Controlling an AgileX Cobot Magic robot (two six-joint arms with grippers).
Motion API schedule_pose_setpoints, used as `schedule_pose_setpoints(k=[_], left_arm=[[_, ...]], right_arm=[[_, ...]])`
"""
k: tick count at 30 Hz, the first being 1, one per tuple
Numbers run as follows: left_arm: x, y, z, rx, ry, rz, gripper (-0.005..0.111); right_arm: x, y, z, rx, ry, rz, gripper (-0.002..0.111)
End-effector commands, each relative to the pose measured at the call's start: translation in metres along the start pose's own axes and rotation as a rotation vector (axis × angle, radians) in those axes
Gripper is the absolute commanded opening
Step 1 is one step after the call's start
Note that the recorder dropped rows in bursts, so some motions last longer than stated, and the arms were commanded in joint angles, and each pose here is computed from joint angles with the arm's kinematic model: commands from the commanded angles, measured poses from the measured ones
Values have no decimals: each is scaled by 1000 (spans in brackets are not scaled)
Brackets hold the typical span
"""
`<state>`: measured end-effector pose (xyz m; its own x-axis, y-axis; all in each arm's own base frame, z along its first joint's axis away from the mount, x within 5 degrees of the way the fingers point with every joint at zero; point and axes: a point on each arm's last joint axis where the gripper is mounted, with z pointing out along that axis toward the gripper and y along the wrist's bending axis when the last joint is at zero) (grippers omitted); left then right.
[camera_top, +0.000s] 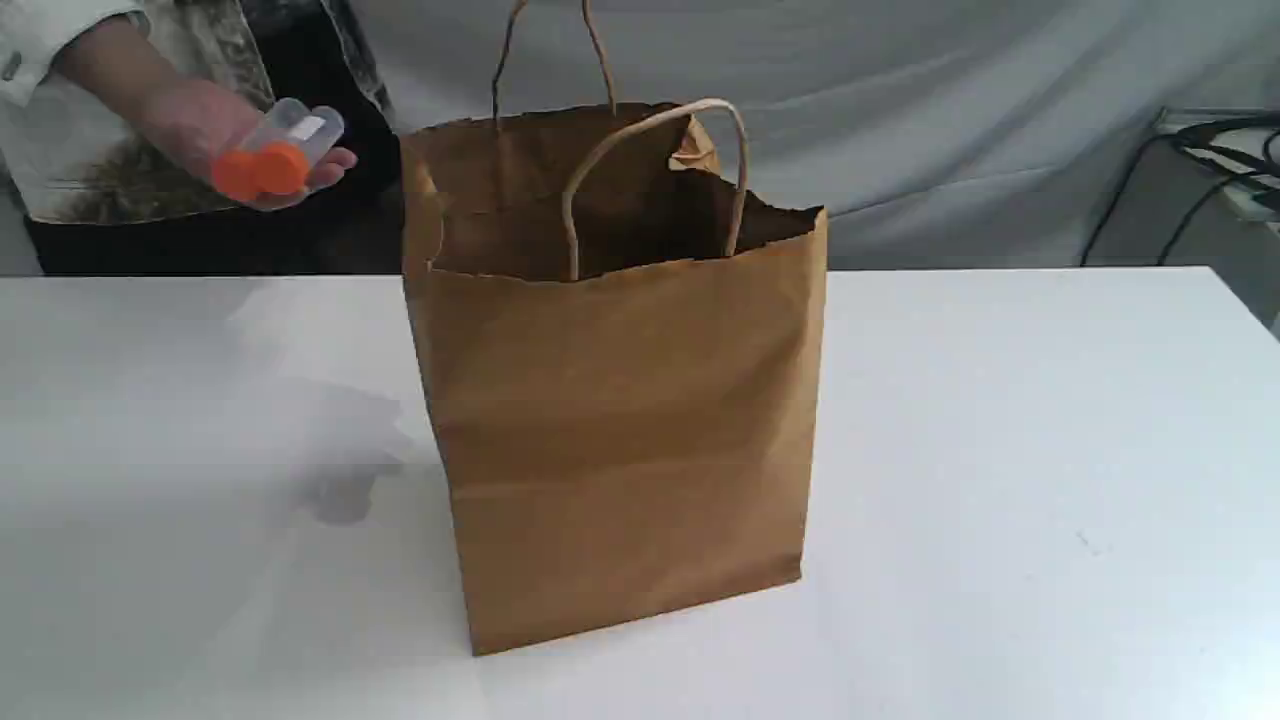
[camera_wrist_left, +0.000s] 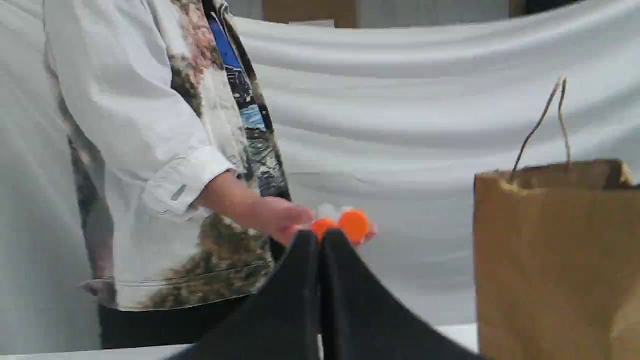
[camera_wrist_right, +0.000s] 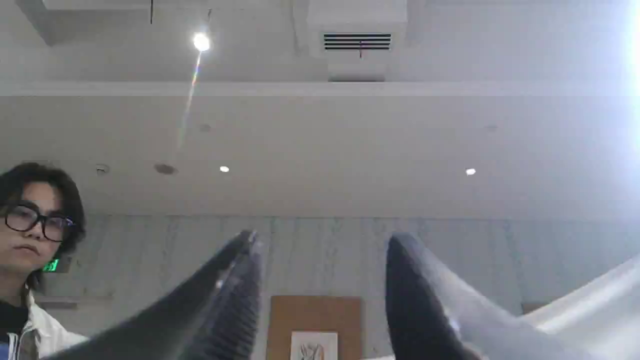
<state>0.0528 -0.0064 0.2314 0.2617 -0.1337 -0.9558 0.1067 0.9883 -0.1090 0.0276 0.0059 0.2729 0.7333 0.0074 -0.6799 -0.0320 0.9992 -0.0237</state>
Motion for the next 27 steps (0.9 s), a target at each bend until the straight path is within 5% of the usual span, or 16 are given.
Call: schedule_pose_setpoints(k=[1,7,16,21,27], left_arm=[[-4,-3,-1,40,-58,-114,0],[-15,-8,-2,108,-172,-135,0],[-15,-8,-2,112,-167,-192,0],[-14,-8,-2,118,-146,-370,0],[-32,-11,-2,139,-192,-373,0]], right_arm=[[10,-2,-1,19,110,6,40],[27,-6,-2,68,381,19,40],[-8,0,5,-1,-7,247,40],[19,0,1,55,283,375,40],[37,0,-7,137,491,544,40]])
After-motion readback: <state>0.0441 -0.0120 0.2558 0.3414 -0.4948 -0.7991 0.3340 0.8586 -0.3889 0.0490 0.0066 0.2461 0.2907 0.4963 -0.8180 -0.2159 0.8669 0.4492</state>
